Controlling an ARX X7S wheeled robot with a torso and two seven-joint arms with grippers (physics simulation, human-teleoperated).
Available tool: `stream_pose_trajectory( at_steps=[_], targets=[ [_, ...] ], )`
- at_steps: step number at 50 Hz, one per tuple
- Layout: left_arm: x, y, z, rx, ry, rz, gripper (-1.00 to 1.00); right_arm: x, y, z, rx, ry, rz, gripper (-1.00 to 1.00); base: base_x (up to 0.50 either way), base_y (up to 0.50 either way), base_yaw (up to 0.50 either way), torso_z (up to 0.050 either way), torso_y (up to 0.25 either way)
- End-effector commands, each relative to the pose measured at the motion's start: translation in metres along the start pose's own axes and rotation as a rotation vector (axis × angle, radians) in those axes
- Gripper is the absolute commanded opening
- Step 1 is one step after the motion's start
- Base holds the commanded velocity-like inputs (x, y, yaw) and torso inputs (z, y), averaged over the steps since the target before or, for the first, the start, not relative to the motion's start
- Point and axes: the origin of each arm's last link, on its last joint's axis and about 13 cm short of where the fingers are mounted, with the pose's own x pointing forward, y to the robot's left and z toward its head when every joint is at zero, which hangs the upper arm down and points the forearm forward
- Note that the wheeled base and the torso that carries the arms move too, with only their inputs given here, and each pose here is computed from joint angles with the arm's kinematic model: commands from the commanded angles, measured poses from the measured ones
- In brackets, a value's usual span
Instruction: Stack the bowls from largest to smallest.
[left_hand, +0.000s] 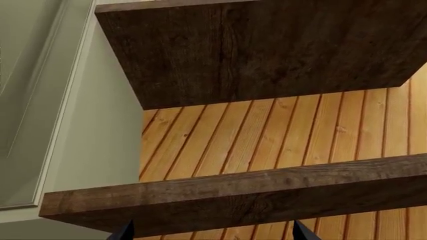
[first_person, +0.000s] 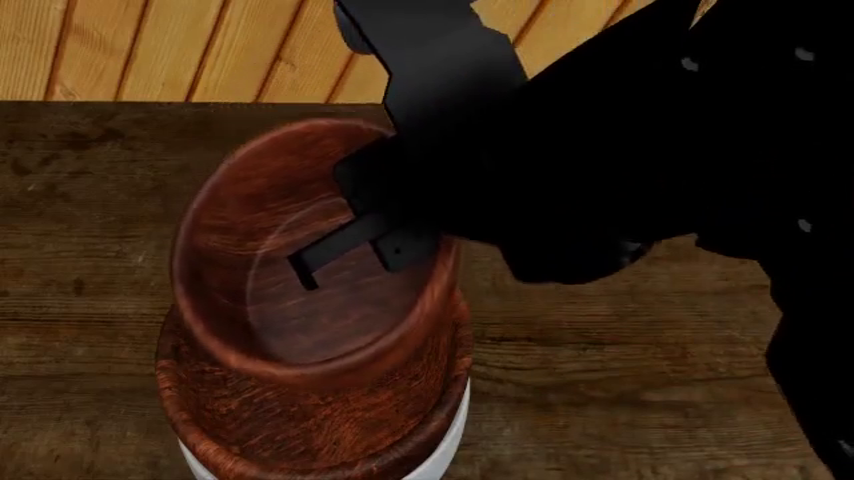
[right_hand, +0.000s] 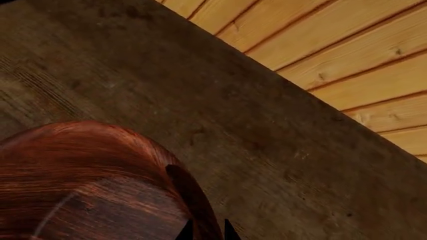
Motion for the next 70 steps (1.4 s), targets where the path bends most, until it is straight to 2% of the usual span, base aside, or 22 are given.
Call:
stream_pose_trajectory(
  at_steps=[1,30,70],
  targets=[
    [0.000,0.000,-0.001,0.003,0.002,0.003,1.00,0.008,0.000,-0.010,0.020,0.008,0.013,-1.00,0.00,0.00,0.00,0.000,0.000],
    [0.000,0.000,-0.002,0.003,0.001,0.000,1.00,0.022,0.004,-0.028,0.034,0.044,0.042,-1.00,0.00,0.00,0.00,0.000,0.000],
    [0.000,0.000,-0.003,0.003,0.004,0.003,1.00,0.030,0.008,-0.033,0.043,0.059,0.076,-1.00,0.00,0.00,0.00,0.000,0.000]
  ],
)
